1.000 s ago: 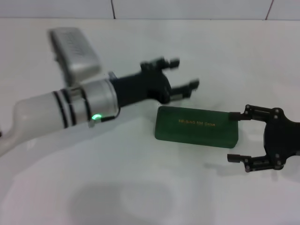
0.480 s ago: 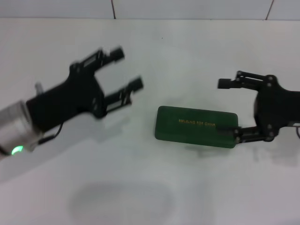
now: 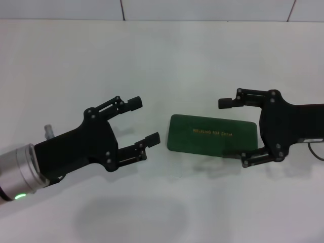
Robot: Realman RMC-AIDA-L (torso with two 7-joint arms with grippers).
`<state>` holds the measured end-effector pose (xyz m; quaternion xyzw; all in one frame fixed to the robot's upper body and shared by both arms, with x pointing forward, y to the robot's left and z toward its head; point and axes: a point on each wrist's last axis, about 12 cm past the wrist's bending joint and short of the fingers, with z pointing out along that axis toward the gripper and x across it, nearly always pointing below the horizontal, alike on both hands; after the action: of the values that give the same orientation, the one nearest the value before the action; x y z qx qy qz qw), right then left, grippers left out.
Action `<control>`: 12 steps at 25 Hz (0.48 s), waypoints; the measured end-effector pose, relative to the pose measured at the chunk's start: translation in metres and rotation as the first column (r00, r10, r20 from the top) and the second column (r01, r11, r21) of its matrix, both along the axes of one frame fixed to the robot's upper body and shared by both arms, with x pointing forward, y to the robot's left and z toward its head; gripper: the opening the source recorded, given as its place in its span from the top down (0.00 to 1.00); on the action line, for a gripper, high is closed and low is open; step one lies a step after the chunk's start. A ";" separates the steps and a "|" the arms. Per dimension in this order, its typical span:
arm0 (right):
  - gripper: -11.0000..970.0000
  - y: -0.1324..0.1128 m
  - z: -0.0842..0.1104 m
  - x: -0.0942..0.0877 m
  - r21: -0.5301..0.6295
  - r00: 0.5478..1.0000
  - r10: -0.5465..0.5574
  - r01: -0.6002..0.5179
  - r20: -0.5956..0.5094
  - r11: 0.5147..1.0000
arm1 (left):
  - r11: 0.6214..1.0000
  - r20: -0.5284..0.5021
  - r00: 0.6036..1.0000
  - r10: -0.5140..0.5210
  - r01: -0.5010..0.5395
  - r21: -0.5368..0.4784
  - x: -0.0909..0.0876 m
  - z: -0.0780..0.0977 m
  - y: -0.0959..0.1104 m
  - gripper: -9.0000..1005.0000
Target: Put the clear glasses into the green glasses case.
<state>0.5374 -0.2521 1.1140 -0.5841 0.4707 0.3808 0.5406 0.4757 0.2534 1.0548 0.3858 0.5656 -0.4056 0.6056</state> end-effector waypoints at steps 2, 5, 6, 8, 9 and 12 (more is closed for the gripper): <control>0.12 -0.003 -0.001 -0.001 -0.003 1.000 -0.005 0.005 -0.003 1.000 | 1.000 0.004 1.000 -0.006 0.006 0.001 0.001 0.001 -0.001 0.21; 0.12 -0.004 -0.003 -0.003 -0.005 1.000 -0.009 0.009 0.003 1.000 | 1.000 0.012 1.000 -0.010 0.010 0.003 0.003 0.002 -0.003 0.21; 0.12 -0.005 -0.003 -0.003 -0.008 1.000 -0.009 0.009 0.004 1.000 | 1.000 0.016 1.000 -0.012 0.012 0.004 0.004 0.002 -0.003 0.21; 0.12 -0.005 -0.004 -0.004 -0.014 1.000 -0.007 0.007 0.003 1.000 | 1.000 0.020 1.000 -0.014 0.014 0.006 0.004 0.002 -0.004 0.21; 0.12 -0.005 -0.004 -0.004 -0.016 1.000 -0.007 0.007 0.002 1.000 | 1.000 0.019 1.000 -0.014 0.013 0.006 0.004 0.002 -0.005 0.21; 0.12 -0.005 -0.005 -0.003 -0.020 1.000 -0.014 0.014 0.001 1.000 | 1.000 0.014 1.000 -0.008 0.008 0.002 0.004 0.000 -0.008 0.21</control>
<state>0.5340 -0.2571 1.1085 -0.5862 0.4783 0.3724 0.5376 0.4797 0.2456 1.0549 0.3914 0.5602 -0.4048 0.6075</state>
